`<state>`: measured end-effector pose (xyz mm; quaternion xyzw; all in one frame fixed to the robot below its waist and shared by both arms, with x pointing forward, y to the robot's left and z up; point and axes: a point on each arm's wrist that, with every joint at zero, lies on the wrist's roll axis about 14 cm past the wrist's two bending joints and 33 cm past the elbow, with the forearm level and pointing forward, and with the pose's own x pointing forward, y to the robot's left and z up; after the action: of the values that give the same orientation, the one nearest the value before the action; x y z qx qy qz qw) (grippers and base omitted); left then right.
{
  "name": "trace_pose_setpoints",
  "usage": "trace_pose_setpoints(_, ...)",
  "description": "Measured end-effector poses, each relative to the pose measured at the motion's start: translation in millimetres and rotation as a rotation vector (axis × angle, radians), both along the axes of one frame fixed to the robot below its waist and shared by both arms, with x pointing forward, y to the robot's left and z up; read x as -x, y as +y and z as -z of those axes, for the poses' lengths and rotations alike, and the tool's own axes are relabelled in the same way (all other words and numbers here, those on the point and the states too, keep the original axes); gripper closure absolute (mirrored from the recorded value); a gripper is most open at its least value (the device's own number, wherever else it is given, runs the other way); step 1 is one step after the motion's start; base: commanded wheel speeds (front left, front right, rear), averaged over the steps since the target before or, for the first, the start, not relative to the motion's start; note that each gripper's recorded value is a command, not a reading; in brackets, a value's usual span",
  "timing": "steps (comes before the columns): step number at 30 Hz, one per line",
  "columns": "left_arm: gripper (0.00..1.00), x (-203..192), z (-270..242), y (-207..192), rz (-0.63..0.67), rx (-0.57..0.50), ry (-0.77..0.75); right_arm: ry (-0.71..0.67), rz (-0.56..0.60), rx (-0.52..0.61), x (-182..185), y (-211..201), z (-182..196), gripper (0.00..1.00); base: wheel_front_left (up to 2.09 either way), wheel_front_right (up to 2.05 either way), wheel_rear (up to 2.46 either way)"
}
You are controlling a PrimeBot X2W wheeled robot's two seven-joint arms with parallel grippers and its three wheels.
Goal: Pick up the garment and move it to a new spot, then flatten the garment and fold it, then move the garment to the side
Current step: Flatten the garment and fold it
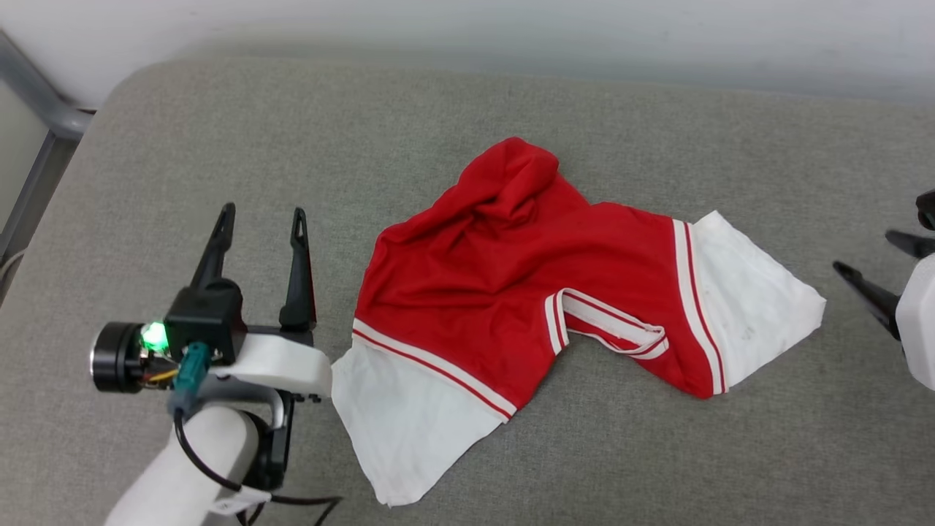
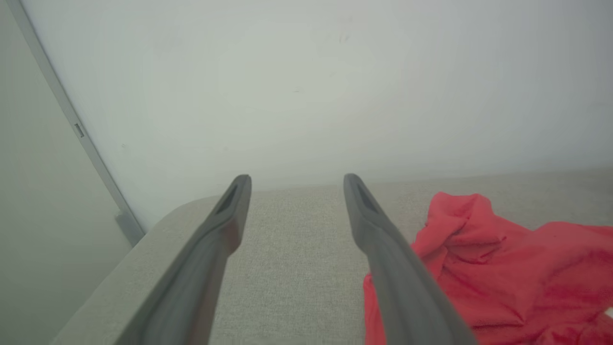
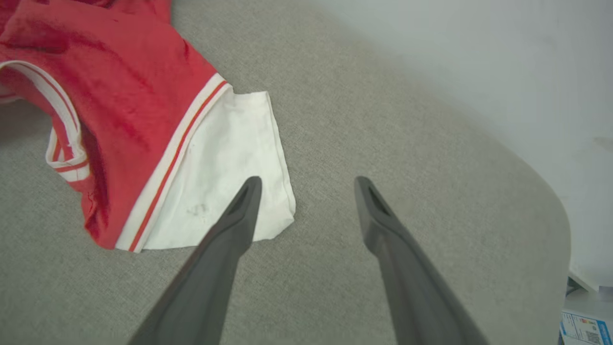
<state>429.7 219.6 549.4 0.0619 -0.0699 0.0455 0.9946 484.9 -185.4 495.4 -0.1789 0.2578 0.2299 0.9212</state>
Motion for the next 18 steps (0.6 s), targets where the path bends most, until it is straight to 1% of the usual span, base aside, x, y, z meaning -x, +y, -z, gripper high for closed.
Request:
trace_pose_setpoints(4,0.0,8.6,13.7,-2.2,-0.022,0.02,0.018,0.187,0.017,0.051,3.5,-6.2,29.6,0.0,0.0,0.0,0.0)
trace_pose_setpoints(7,0.0,12.6,20.6,-2.6,-0.041,0.035,0.024,0.276,0.033,0.067,0.9,-8.4,47.6,0.0,0.0,0.0,0.0)
trace_pose_setpoints(14,0.0,15.9,36.6,1.5,-0.071,0.057,0.053,0.422,0.046,0.087,-2.9,-2.3,98.8,0.0,0.0,0.0,0.0)
trace_pose_setpoints(15,0.0,15.2,40.7,3.0,-0.076,0.057,0.061,0.461,0.038,0.075,0.7,5.4,115.7,0.0,0.0,0.0,0.0)
trace_pose_setpoints(16,0.0,15.2,40.7,3.0,-0.076,0.057,0.061,0.461,0.038,0.075,0.7,5.4,115.7,0.0,0.0,0.0,0.0)
trace_pose_setpoints(18,0.0,16.5,45.1,4.1,-0.082,0.059,0.071,0.494,0.029,0.086,4.1,7.9,127.7,0.0,0.0,0.0,0.0)
